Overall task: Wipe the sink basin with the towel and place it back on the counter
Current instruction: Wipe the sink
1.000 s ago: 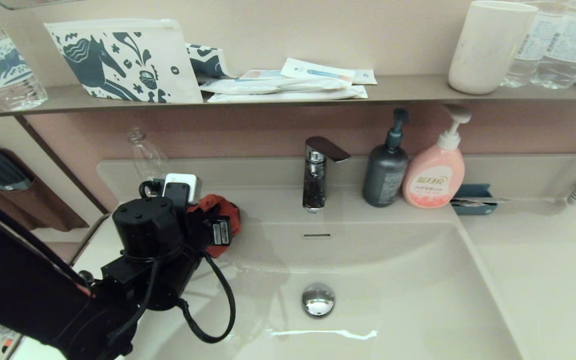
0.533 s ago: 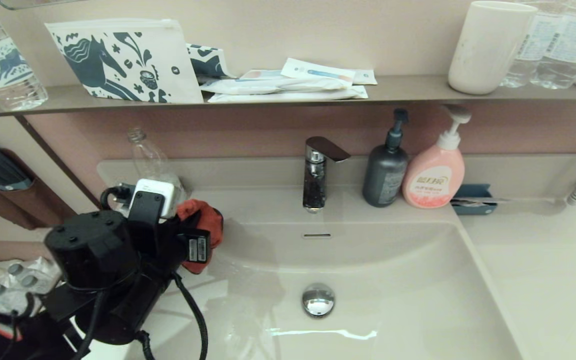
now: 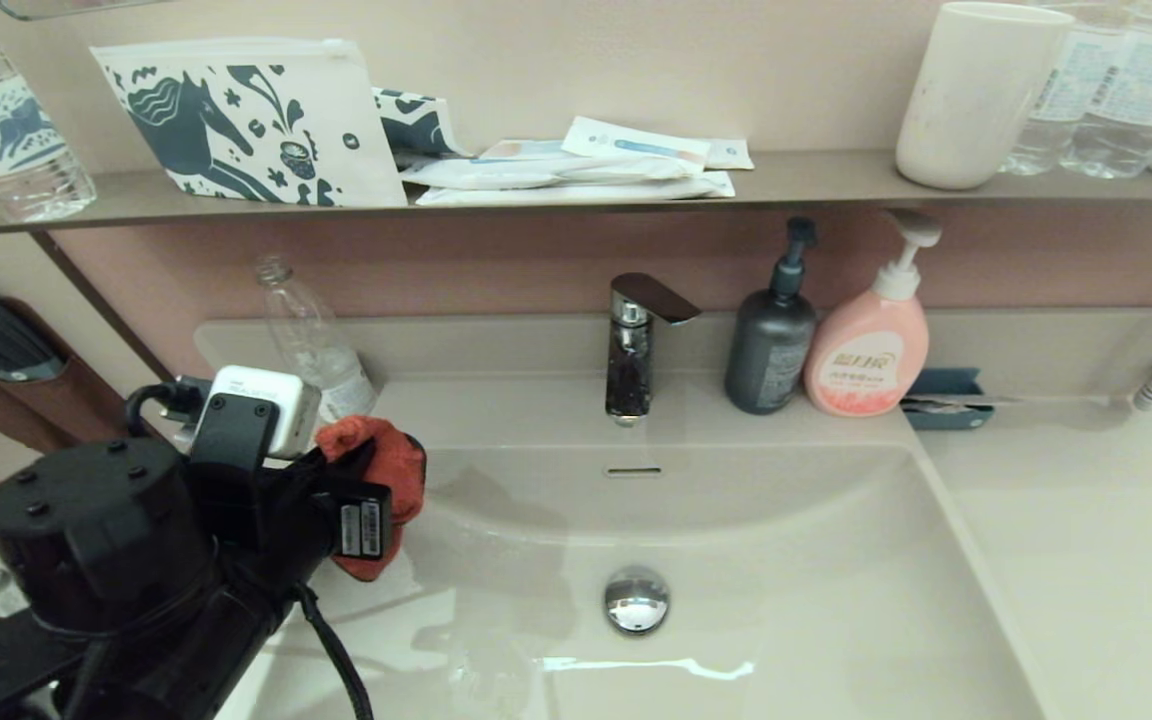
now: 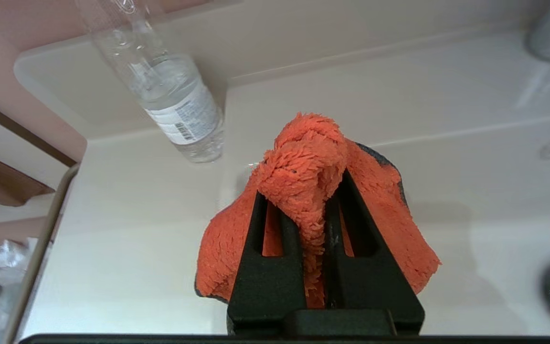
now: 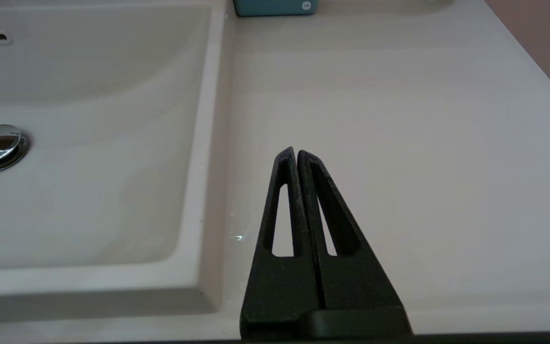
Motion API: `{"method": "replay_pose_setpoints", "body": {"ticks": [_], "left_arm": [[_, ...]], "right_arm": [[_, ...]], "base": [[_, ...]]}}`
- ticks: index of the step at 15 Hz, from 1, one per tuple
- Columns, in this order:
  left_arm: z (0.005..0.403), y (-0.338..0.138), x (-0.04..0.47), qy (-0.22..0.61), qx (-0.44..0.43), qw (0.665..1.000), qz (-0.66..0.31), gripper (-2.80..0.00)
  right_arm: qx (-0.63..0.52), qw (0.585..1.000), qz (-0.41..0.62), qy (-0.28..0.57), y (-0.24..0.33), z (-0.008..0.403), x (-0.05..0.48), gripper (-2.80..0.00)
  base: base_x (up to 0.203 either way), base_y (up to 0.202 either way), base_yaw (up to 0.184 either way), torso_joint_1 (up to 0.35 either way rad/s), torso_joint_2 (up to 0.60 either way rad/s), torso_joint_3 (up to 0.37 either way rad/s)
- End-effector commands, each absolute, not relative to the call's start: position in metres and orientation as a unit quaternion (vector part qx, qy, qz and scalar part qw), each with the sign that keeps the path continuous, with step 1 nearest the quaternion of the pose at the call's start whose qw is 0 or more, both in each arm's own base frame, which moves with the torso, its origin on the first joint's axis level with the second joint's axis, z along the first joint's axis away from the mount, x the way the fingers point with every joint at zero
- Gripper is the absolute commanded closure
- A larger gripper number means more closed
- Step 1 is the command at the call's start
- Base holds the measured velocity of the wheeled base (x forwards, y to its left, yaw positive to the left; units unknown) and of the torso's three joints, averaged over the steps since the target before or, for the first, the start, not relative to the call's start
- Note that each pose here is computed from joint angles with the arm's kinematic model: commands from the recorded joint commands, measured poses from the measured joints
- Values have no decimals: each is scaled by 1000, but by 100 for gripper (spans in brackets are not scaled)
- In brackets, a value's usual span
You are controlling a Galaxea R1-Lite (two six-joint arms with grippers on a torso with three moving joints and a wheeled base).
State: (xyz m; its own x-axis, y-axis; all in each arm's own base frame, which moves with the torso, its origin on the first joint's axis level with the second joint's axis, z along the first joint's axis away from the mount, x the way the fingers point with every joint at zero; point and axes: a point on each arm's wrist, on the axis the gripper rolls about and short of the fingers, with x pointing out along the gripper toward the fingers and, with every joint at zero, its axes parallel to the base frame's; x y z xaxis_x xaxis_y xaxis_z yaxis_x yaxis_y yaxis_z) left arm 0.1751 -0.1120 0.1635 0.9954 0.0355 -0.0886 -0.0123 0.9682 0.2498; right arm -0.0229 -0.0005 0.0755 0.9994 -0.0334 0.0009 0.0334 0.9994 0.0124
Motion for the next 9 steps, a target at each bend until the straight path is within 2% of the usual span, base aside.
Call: {"method": "replay_pose_setpoints", "body": {"ticks": [1,6,9], "left_arm": [[177,-128,165,35,107,994,-5,0],[192,-182,182,48,76,996,-2,0],[158,-197,189,88,87,992,19,0]], "right_arm": [[6,1000,-17,0,0,75,-23,0],[6,1000,-17,0,0,75,-23,0],[6,1000,-17,0,0,75,-23,0]], "base": [[0,0,0,0,0,0],[0,0,0,0,0,0],[0,0,0,0,0,0]]}}
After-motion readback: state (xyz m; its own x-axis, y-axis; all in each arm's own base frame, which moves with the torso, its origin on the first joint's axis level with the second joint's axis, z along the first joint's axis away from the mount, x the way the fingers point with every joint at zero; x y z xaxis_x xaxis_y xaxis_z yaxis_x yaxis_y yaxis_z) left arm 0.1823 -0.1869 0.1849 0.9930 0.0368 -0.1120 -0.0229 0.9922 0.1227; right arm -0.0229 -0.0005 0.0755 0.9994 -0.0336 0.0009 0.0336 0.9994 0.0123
